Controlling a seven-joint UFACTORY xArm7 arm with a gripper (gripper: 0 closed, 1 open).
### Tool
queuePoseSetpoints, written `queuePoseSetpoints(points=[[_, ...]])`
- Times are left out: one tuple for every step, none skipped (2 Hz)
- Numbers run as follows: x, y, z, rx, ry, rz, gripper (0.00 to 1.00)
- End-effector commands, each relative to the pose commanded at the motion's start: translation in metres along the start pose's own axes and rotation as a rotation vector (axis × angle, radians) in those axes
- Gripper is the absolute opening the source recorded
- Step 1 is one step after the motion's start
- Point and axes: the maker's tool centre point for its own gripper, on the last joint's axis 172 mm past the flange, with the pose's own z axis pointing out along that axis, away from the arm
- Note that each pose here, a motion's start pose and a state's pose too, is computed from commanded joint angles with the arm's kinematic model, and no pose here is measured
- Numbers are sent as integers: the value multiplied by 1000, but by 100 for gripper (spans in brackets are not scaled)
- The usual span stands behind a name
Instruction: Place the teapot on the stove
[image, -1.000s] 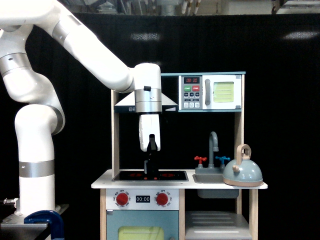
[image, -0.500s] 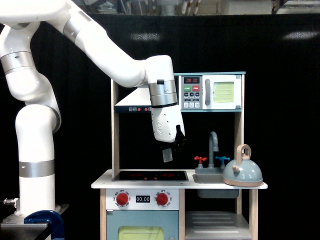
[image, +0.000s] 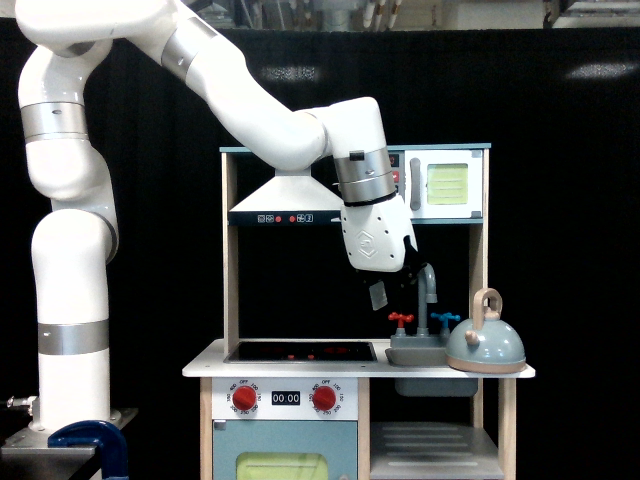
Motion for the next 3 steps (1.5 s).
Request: queuePoseSetpoints(points=[[44, 20, 8, 165, 146, -243, 100], [75, 32, 15, 184, 214, -200, 100], [105, 35, 37, 170, 199, -176, 100]])
